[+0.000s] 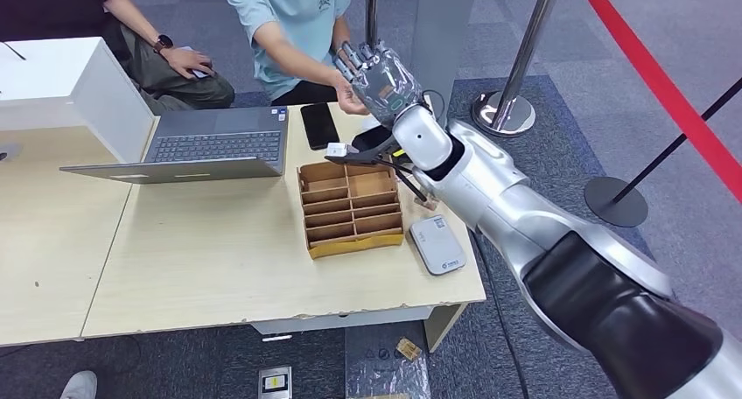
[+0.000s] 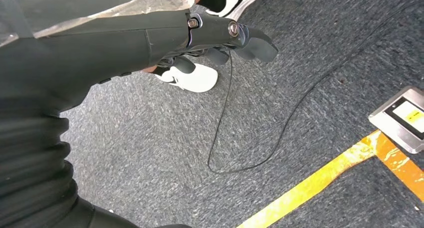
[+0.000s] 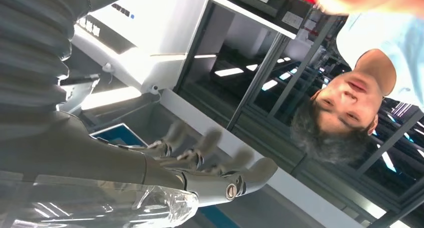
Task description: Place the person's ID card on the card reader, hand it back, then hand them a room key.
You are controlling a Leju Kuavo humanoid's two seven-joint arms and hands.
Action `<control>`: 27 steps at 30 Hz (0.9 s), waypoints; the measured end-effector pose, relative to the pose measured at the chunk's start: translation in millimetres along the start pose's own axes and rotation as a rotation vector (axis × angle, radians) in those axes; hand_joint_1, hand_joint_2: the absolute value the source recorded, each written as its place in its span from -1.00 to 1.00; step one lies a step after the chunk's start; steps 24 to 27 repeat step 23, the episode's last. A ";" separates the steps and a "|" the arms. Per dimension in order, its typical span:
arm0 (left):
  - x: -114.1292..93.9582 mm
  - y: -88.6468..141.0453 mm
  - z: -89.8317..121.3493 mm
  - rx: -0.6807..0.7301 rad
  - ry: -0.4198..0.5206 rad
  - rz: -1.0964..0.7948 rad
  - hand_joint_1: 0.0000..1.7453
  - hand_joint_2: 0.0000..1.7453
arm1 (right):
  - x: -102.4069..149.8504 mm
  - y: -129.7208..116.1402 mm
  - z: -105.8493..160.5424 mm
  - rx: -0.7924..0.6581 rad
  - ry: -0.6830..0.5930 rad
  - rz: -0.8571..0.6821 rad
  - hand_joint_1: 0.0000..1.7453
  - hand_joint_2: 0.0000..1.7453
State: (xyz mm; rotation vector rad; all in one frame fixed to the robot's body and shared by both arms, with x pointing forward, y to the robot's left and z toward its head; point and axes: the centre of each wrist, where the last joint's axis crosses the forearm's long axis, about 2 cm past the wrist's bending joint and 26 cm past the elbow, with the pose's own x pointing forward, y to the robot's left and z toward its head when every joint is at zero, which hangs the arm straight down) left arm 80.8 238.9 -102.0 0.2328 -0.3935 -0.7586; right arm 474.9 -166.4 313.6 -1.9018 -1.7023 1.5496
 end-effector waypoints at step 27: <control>-0.8 2.6 -0.7 0.017 -0.003 0.018 -1.00 1.00 | -44.4 -3.9 20.3 0.003 0.126 -0.106 -1.00 1.00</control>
